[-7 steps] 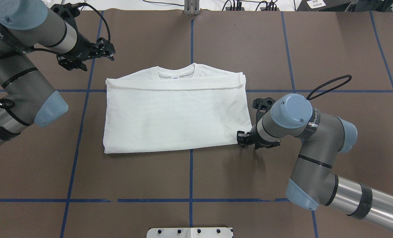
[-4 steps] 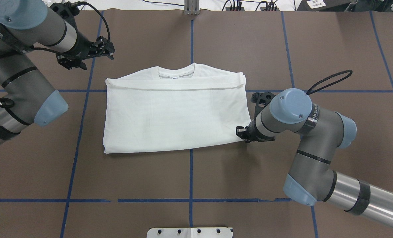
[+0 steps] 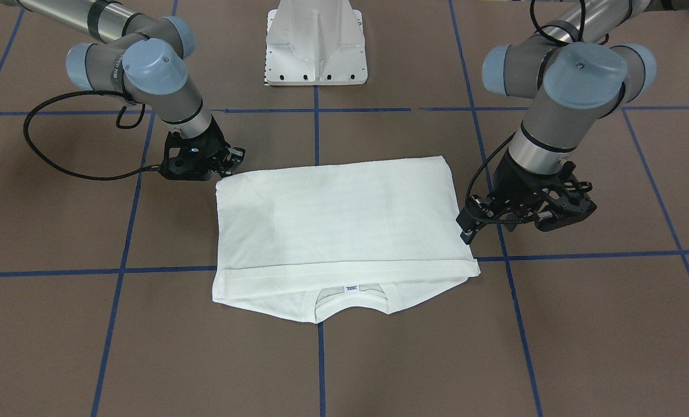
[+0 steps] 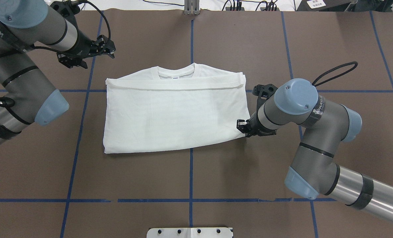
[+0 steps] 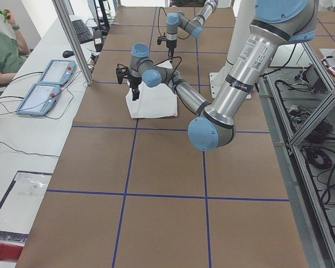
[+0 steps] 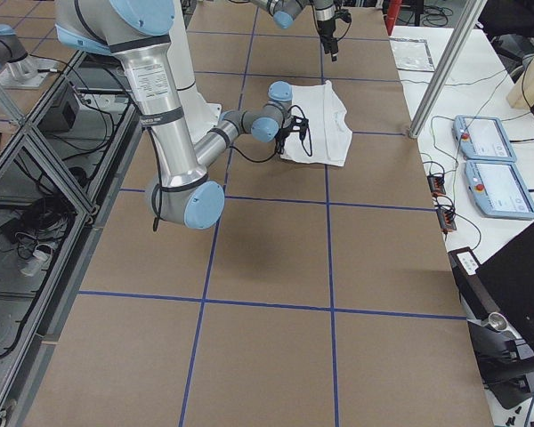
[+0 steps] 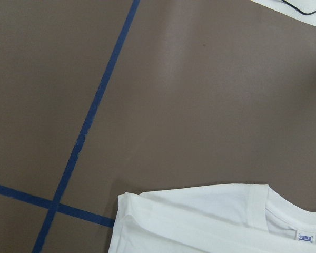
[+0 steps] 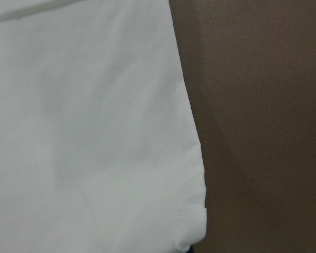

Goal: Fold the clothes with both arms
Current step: 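Drag the folded shirt toward the robot with the right gripper, rotating it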

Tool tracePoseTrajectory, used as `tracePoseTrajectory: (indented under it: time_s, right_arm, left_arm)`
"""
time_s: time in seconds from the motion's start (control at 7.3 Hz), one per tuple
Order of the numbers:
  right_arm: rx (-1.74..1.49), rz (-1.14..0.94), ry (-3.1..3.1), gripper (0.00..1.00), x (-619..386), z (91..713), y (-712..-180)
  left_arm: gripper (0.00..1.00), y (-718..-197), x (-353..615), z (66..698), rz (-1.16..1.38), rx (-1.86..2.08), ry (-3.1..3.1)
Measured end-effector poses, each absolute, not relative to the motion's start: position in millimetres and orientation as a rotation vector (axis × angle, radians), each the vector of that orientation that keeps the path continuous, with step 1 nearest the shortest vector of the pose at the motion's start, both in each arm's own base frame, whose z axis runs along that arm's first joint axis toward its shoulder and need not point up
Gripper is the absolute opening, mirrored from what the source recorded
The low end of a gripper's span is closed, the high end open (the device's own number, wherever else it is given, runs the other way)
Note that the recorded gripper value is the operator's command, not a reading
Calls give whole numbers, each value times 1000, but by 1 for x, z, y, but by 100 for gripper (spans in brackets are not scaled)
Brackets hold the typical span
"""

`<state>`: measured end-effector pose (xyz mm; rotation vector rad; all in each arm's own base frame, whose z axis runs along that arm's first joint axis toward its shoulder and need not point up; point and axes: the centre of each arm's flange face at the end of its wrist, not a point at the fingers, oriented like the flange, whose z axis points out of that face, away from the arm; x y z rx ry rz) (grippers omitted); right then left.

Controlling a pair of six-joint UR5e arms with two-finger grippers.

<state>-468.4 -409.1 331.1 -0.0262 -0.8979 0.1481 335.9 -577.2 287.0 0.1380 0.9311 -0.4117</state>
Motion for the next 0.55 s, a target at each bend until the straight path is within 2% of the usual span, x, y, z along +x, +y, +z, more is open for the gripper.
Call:
tracePoseTrajectory:
  time_s: [0.55]
  right_arm:
    - [-53, 112, -885, 0, -429, 357, -356]
  left_arm:
    - [100, -576, 336, 284, -410, 141, 935]
